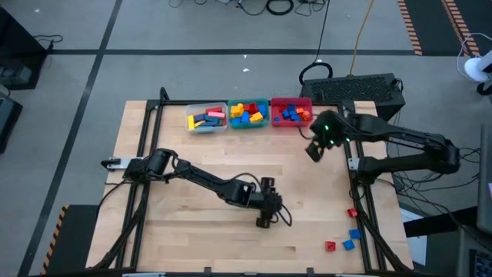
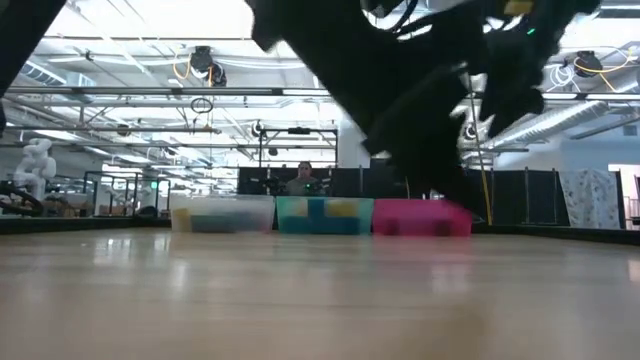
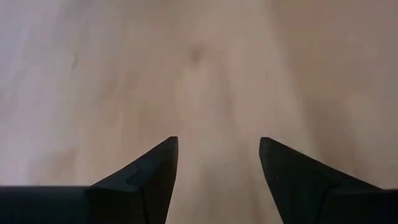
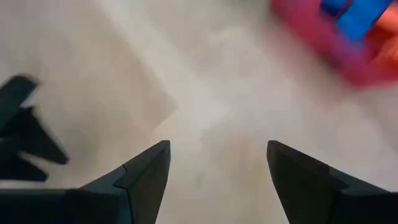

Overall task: Sort blocks by size
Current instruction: Put the red 4 stud game piece into the red bin

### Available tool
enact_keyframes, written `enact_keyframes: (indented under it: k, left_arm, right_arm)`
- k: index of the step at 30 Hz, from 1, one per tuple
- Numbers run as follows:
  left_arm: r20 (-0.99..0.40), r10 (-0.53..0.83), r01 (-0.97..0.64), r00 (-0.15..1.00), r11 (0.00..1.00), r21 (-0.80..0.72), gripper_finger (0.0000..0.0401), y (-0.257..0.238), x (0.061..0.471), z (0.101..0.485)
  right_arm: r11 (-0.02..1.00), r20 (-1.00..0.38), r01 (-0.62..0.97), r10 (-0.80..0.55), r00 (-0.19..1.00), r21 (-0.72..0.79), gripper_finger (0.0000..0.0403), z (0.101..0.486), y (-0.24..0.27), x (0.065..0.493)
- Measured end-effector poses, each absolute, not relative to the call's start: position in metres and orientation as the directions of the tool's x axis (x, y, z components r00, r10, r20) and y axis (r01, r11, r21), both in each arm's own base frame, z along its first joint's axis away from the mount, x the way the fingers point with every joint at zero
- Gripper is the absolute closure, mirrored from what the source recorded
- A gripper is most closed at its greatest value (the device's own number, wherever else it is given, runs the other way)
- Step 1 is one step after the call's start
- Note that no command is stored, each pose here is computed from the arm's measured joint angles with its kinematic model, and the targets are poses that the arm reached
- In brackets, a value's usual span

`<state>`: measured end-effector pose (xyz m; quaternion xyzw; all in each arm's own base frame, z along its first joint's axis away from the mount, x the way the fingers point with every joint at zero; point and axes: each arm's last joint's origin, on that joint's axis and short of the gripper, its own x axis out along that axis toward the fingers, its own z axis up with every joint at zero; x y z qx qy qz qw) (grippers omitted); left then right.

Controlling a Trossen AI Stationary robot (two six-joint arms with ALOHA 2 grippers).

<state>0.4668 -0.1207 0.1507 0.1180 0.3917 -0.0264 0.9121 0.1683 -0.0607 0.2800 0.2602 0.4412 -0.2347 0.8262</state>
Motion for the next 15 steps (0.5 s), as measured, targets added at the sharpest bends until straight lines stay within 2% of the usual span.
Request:
enact_keyframes:
  k: [5, 8, 12, 15]
  left_arm:
    - [-0.556, -0.159, 0.224, 0.816, 0.973, 0.051, 0.0173, -0.119, 0.482, 0.157]
    - [-0.441, -0.246, 0.284, 0.863, 0.959, 0.020, 0.0173, -0.129, 0.491, 0.152]
    - [-0.352, -0.290, 0.316, 0.890, 0.948, 0.020, 0.0173, -0.143, 0.500, 0.128]
    - [-0.312, -0.299, 0.321, 0.902, 0.947, 0.020, 0.0173, -0.151, 0.513, 0.125]
  right_arm:
    - [0.744, -0.870, 0.607, -0.071, 0.488, 0.280, 0.0151, 0.284, -0.031, 0.157]
    - [0.748, -0.864, 0.589, -0.043, 0.502, 0.305, 0.0151, 0.286, -0.020, 0.155]
    - [0.752, -0.860, 0.583, -0.044, 0.509, 0.307, 0.0151, 0.287, -0.013, 0.155]
    - [0.757, -0.860, 0.578, -0.041, 0.509, 0.306, 0.0151, 0.287, -0.010, 0.155]
